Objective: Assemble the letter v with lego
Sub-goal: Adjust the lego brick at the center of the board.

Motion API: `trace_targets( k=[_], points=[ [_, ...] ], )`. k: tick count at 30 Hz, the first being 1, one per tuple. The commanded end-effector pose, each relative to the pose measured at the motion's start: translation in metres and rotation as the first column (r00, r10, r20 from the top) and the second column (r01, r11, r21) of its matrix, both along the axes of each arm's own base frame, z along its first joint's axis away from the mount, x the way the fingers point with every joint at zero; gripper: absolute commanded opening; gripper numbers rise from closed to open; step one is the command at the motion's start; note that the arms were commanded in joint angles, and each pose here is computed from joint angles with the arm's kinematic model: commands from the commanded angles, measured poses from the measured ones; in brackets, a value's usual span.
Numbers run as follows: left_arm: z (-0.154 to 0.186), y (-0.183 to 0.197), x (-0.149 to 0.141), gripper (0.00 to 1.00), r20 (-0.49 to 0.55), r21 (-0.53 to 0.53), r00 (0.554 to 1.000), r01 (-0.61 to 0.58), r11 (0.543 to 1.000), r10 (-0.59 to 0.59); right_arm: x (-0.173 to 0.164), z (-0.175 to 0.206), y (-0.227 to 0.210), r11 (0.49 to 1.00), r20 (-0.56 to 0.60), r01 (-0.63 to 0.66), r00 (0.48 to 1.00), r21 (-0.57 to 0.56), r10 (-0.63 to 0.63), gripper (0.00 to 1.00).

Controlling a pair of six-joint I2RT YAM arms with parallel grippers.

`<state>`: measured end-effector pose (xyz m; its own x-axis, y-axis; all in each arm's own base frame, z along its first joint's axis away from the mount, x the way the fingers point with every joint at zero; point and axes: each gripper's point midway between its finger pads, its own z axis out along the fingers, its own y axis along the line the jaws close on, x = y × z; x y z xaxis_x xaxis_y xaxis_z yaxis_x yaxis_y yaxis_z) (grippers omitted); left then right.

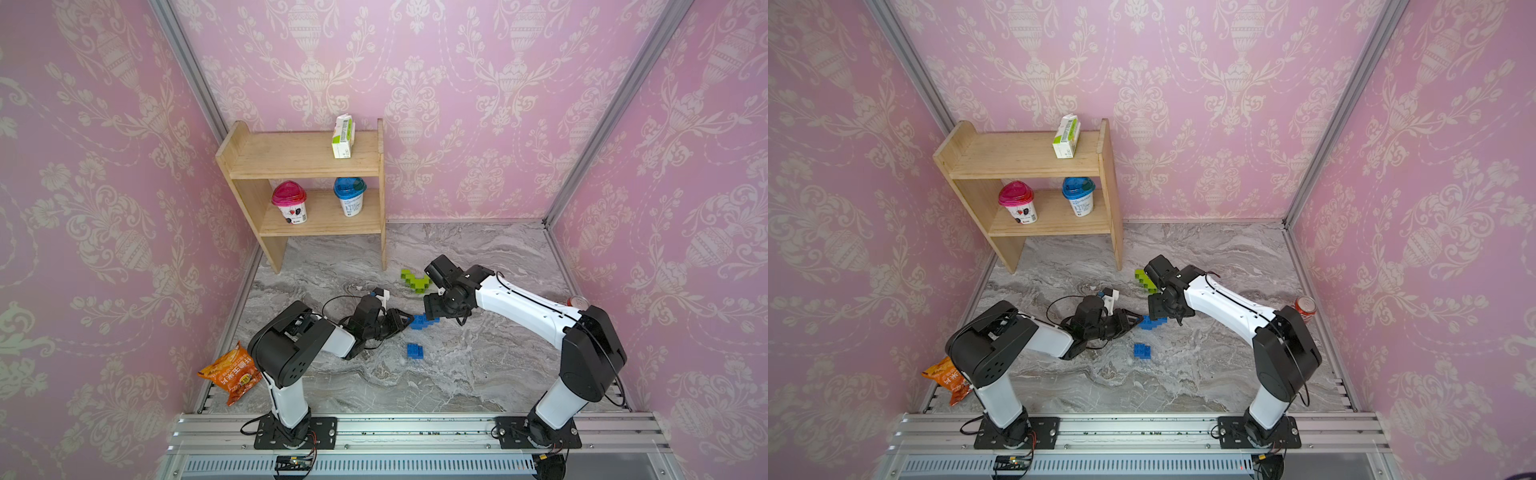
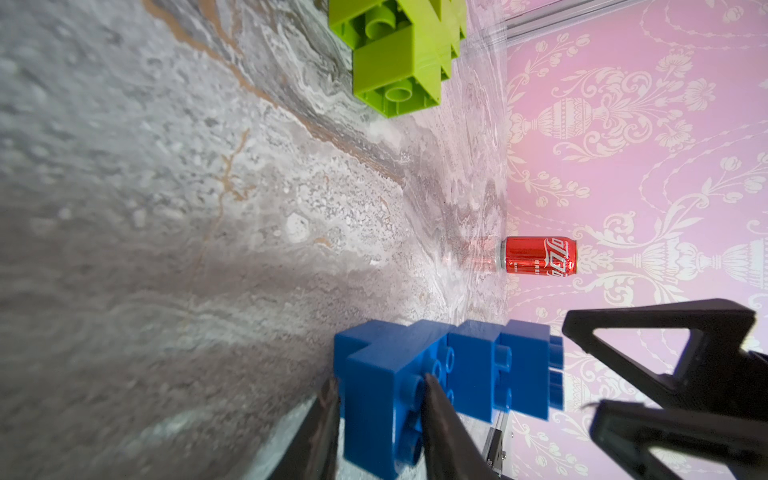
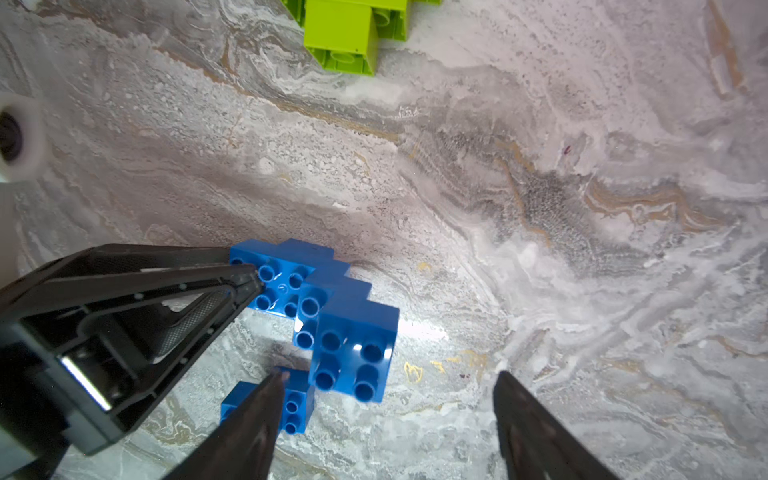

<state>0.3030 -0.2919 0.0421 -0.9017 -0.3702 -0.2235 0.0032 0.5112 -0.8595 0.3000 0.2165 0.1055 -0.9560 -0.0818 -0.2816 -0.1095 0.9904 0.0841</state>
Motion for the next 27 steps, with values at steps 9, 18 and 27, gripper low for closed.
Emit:
trace_targets(
  k=[9,18,27],
  points=[
    [-0.020,0.005,-0.006,0.34,-0.053,0.044,0.998,-0.016,0.999,0.018,-0.001,-0.012,-0.003,0.999,-0.032,0.000,0.999,-0.040,-0.001,0.80],
    [-0.020,0.005,-0.006,0.34,-0.054,0.044,0.998,-0.016,0.999,0.018,0.000,-0.028,0.000,0.999,-0.062,-0.005,0.998,-0.044,0.002,0.79],
    [-0.020,0.005,-0.006,0.34,-0.056,0.039,0.998,-0.016,0.999,0.018,0.004,-0.001,0.000,1.000,0.012,-0.007,1.000,-0.015,0.007,0.79]
  ],
)
